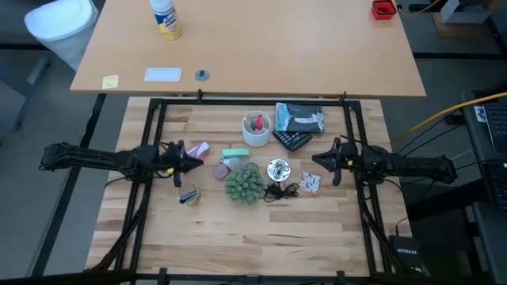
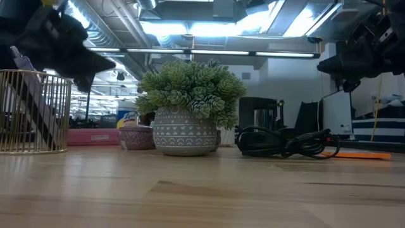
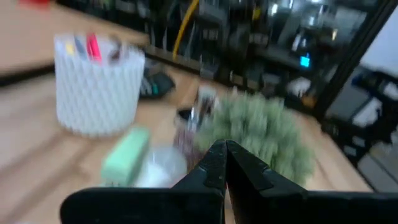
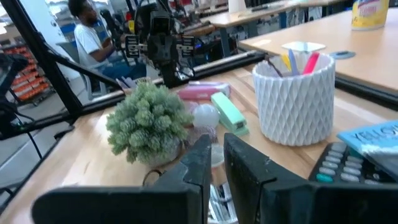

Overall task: Screw lightbulb
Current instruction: Insert the lightbulb into the silver desk lamp

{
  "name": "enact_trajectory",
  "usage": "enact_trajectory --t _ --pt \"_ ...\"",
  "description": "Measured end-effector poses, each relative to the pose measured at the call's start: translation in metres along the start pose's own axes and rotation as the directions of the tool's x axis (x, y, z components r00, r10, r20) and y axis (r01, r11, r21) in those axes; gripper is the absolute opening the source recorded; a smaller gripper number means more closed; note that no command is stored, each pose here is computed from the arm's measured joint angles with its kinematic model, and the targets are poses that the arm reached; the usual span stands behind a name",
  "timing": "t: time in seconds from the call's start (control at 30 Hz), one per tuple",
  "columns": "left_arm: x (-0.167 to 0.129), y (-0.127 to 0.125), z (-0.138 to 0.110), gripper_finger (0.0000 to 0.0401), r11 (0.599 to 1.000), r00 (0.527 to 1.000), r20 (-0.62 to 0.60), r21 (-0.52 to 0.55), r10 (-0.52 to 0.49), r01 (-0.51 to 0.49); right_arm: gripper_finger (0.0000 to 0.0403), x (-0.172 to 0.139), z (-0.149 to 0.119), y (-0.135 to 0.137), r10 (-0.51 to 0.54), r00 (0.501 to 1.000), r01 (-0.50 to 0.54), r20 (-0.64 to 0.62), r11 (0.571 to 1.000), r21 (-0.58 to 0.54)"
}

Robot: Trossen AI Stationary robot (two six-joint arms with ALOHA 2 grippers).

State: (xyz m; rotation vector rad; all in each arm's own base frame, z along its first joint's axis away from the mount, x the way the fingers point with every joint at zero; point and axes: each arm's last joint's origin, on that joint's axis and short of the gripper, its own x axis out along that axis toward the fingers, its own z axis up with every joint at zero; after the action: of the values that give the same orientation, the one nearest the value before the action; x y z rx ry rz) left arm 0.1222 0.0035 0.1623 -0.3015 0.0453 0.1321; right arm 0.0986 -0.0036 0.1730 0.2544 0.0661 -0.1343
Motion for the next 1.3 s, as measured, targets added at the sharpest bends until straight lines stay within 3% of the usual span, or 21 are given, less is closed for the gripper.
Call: enact_trajectory --t 0.2,0.3,0.43,0.53,0.67,0.93,1.1,1.3 --pt "0.000 -0.005 0.018 0.0000 0.999 0.981 0.193 0.025 -0.024 0.020 0.0050 0.000 0.007 0.001 -0.014 0.997 0.013 0.078 1.000 0.010" --pt "-0.002 -0.007 0.031 0.0000 1.000 0.939 0.344 0.026 0.001 -0.011 0.0050 -0.001 0.011 0.001 -0.016 0.993 0.014 0.115 1.000 0.016" --pt "-0.006 -0.012 0.050 0.0000 0.988 0.858 0.513 0.148 -0.031 -0.053 0.0050 -0.001 0.013 0.002 -0.018 0.990 0.015 0.140 1.000 0.020" --pt "-0.002 -0.016 0.060 0.0000 0.968 0.851 0.523 0.229 -0.033 -0.103 0.0050 -0.001 0.013 0.002 -0.018 0.990 0.016 0.139 1.000 0.020" --pt "0.015 -0.021 0.074 0.0006 0.953 0.891 0.453 0.275 -0.009 -0.130 0.0050 -0.001 0.013 0.002 -0.018 0.990 0.015 0.138 1.000 0.020" --pt "0.061 -0.017 0.095 0.0077 0.904 0.957 0.188 0.331 0.219 -0.272 0.0050 -0.001 0.013 0.002 -0.018 0.990 0.016 0.137 1.000 0.019" --pt "0.079 -0.009 0.098 0.0117 0.890 0.948 0.015 0.339 0.319 -0.305 0.0050 -0.001 0.013 0.002 -0.019 0.991 0.017 0.133 1.000 0.019" --pt "0.090 0.004 0.084 0.0126 0.890 0.897 -0.208 0.336 0.390 -0.309 0.0050 -0.001 0.013 0.002 -0.019 0.991 0.017 0.133 1.000 0.019"
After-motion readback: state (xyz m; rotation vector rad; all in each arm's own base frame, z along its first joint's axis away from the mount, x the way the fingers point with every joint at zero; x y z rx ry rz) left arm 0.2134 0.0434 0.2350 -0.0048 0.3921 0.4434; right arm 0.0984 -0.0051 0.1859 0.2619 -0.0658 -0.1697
